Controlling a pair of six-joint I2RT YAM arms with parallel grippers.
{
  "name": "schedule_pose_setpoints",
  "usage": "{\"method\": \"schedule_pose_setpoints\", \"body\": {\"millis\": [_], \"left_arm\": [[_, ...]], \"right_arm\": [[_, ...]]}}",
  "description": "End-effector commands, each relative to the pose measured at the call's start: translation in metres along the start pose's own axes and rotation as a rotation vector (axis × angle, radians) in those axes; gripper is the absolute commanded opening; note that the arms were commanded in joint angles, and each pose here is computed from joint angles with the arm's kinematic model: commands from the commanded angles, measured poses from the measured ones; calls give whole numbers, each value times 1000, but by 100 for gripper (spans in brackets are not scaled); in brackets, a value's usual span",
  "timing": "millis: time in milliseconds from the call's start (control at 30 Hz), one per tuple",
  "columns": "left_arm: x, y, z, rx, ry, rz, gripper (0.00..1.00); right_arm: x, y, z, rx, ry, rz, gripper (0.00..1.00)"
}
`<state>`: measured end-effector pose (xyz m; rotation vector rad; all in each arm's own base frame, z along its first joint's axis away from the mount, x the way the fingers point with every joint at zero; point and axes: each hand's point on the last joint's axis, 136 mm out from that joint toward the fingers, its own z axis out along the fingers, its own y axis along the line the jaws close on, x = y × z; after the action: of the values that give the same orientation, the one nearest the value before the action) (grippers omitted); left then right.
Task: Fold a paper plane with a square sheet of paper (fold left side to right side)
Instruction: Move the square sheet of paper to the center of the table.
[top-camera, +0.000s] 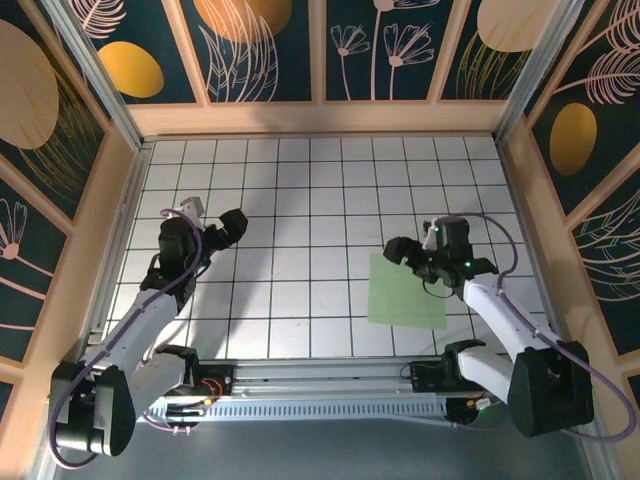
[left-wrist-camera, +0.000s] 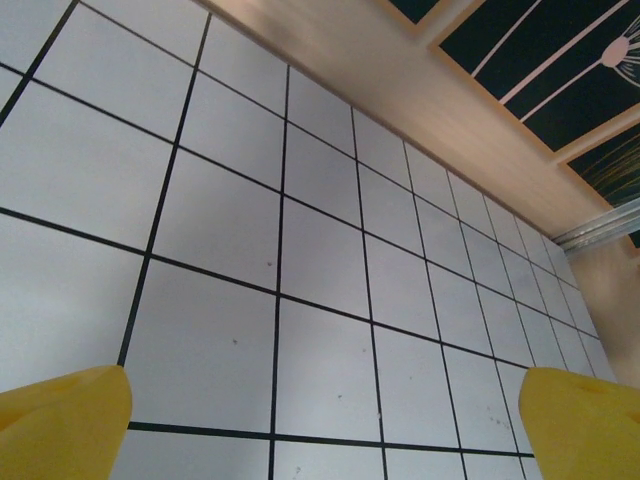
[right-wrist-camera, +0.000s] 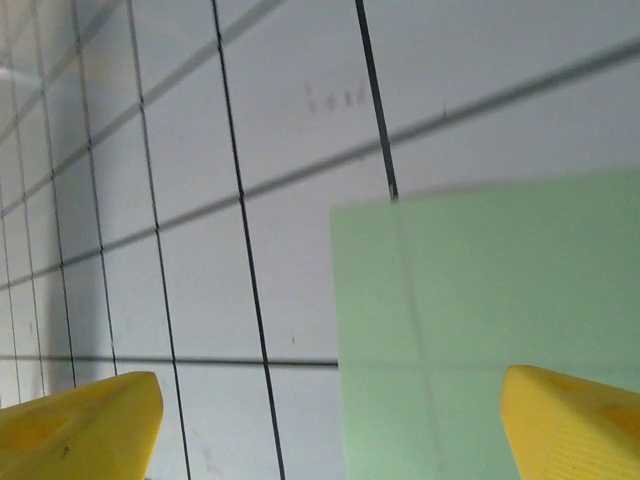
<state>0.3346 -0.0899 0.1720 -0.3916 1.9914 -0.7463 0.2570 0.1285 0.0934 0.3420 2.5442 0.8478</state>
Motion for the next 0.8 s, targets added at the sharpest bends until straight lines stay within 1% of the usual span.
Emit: {"method": "schedule_pose_setpoints", "body": {"millis": [0,133,367,567,767], "left_arm": [[-6,-6,2,12,-7,-17,99],[-5,-5,3,6,-5,-21,99],[-6,-1,0,-18,-14,-12,99],[-7,-2,-1,-22,-13,-11,99],[-10,-3,-3,-28,-14,-6,99]], "right_arm": [[29,-6,12,-2,104,57,86],[41,-8,24,-19,140,67,85],[51,-2,47,-17,191,26,82],[45,20,68,-51,206,-30,82],[29,55,102,-106,208,-74,81]]}}
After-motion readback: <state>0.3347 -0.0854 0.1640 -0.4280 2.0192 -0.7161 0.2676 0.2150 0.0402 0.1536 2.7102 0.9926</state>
